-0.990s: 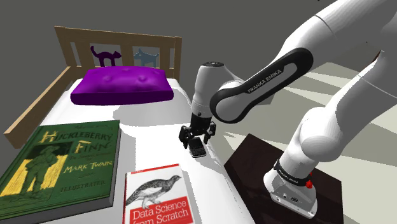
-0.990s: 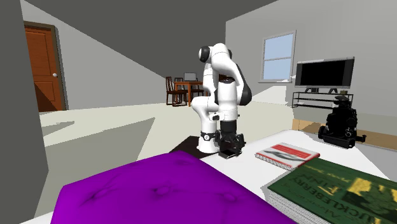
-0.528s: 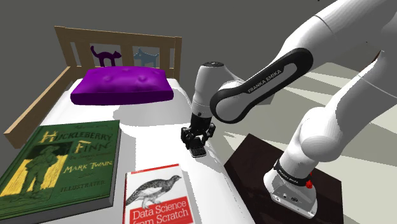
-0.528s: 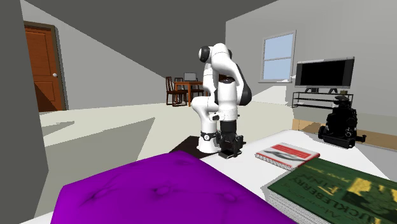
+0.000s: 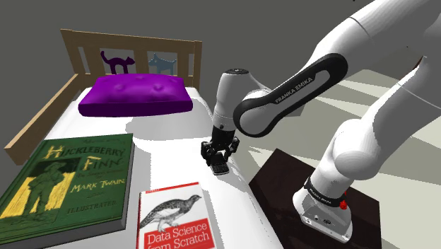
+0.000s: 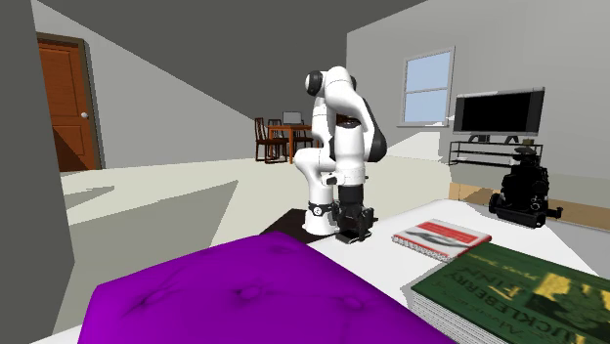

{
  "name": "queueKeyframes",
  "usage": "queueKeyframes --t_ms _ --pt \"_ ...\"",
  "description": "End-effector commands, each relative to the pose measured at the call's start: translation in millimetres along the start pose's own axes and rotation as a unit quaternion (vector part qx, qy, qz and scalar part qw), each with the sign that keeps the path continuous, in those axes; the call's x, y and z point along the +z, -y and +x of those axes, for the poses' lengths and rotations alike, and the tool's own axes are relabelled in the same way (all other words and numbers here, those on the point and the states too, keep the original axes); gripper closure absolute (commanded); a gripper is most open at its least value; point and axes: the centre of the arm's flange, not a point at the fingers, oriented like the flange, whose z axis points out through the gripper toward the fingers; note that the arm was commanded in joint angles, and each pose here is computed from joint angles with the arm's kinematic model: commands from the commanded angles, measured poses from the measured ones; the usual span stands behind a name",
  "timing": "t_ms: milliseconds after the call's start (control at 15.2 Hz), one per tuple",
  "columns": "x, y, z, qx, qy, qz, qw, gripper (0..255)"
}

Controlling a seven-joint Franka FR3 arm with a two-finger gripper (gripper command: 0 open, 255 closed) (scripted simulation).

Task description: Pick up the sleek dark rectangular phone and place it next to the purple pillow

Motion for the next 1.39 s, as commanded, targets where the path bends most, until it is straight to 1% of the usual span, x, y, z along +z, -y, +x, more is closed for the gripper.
queueKeyframes --t_ms 0,1320 --pt "-4.4 0.4 -0.5 0.0 0.0 0.0 1.0 255" --pt "-109.8 6.5 -3.3 0.0 0.0 0.0 1.0 255"
